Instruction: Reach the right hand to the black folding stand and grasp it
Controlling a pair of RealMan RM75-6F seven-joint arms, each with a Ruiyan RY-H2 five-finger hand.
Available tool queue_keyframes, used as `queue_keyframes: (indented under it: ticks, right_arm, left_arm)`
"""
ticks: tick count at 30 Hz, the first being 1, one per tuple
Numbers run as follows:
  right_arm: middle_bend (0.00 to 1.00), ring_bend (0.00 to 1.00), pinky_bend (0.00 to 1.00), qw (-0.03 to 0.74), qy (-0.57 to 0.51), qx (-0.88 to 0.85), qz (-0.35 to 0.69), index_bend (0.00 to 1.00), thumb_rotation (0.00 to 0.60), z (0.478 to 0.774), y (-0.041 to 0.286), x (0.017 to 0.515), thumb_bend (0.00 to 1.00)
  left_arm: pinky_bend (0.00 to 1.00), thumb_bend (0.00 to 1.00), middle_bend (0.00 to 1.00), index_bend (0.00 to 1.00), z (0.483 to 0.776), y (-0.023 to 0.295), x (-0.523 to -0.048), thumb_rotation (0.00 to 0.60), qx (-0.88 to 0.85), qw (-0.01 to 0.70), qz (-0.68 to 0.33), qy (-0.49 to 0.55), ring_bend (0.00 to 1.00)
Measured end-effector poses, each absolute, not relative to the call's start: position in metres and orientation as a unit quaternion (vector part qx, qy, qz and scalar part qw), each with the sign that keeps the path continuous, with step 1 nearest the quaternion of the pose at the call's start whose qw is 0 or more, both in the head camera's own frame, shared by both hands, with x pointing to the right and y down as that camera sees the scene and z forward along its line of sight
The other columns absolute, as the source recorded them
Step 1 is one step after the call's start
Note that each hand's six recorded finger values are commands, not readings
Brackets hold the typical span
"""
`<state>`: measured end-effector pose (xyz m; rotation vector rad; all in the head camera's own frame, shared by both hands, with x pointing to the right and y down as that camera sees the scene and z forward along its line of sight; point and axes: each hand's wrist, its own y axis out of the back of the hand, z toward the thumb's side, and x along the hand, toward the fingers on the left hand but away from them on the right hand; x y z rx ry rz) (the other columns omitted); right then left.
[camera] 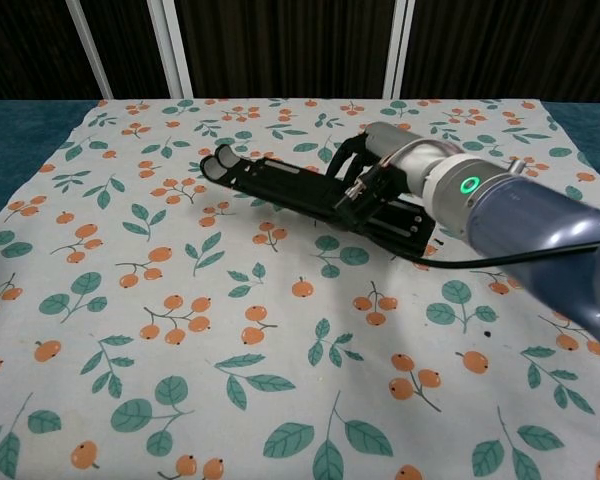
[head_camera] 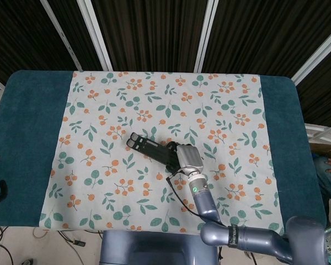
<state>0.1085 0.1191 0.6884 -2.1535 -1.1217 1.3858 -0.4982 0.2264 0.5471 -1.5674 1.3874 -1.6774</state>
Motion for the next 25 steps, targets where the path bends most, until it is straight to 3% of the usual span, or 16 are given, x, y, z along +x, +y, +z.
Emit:
queue_keyframes:
  ticks: [8,21,25]
  right_arm:
    - [0.47,0.50,0.31,0.095,-0.443,-0.783,0.427,0.40,0.600,0.657,0.092,0.135,0.43]
    - [0.46,0.49,0.31,-0.143,-0.496,-0.815,0.265,0.41,0.600,0.612,0.059,0.169,0.43]
    - [0.46,0.49,0.31,-0.185,-0.512,-0.811,0.214,0.41,0.600,0.599,0.047,0.182,0.43]
  left_arm:
    - [0.00,0.58,0.00,0.13,0.547,0.227,-0.498,0.600,-0.569,0.228,-0.609,0.504,0.00]
    - [0.00,0.58,0.00,0.13,0.547,0.227,-0.498,0.600,-0.570,0.226,-0.608,0.505,0.00]
    - [0.00,0.58,0.00,0.13,0.547,0.227,-0.497,0.600,-0.570,0.225,-0.608,0.504,0.00]
